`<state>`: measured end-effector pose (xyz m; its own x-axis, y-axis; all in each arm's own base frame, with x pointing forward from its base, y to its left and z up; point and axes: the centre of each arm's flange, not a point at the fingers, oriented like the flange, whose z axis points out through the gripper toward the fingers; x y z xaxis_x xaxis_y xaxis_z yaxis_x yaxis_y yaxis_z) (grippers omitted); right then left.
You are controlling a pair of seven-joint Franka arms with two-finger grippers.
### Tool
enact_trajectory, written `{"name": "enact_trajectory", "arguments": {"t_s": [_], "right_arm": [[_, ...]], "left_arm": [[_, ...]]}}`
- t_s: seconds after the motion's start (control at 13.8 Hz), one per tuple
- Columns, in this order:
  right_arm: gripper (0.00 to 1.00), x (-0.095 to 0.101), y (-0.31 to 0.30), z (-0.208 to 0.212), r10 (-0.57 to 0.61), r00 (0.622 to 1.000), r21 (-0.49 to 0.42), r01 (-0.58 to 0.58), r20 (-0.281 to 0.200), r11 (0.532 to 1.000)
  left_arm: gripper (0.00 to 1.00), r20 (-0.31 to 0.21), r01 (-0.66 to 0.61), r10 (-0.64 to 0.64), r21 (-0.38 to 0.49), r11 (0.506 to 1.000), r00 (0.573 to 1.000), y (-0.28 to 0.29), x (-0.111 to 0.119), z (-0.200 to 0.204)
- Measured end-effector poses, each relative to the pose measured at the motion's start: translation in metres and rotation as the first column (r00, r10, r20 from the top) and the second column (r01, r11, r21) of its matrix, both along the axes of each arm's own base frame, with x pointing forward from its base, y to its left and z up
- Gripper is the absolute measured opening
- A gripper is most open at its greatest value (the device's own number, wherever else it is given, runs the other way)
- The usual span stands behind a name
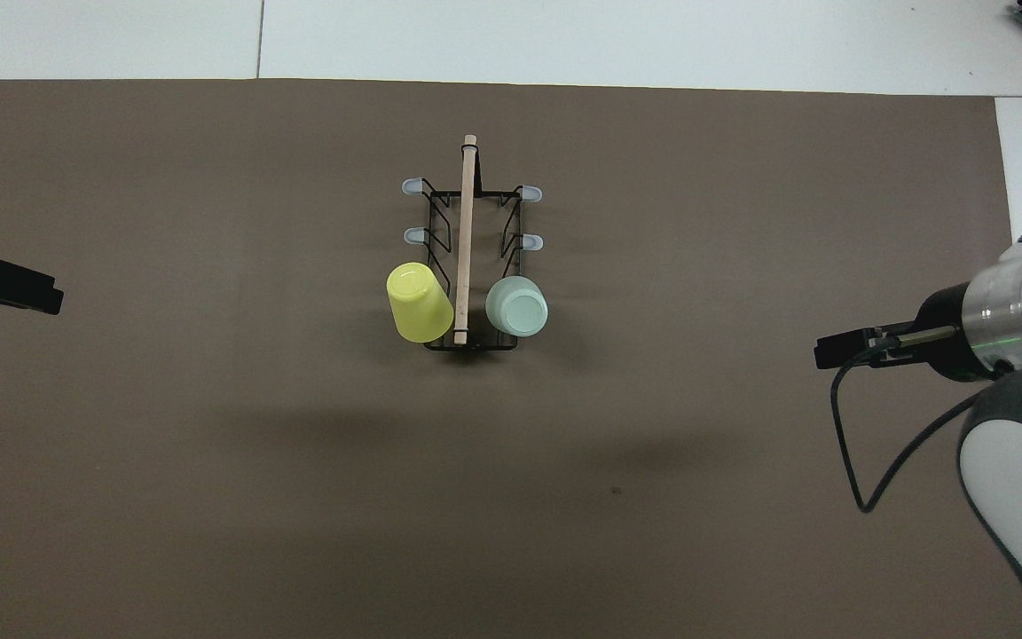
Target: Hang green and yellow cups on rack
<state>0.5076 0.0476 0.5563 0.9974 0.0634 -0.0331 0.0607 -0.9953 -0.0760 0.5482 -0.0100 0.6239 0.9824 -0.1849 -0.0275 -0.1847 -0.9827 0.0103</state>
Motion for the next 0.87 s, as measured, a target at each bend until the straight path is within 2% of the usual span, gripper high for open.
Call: {"name": "enact_trajectory", "arguments": {"t_s": [0.87], "right_arm": [[1.0,-0.0018,-0.0007,0.0074,-0.017,1.0,-0.002,0.017,-0.005,1.0]], "left_arm": [[1.0,0.0,0.0,0.0,0.0,1.0,1.0,0.0,0.0,0.0]]}}
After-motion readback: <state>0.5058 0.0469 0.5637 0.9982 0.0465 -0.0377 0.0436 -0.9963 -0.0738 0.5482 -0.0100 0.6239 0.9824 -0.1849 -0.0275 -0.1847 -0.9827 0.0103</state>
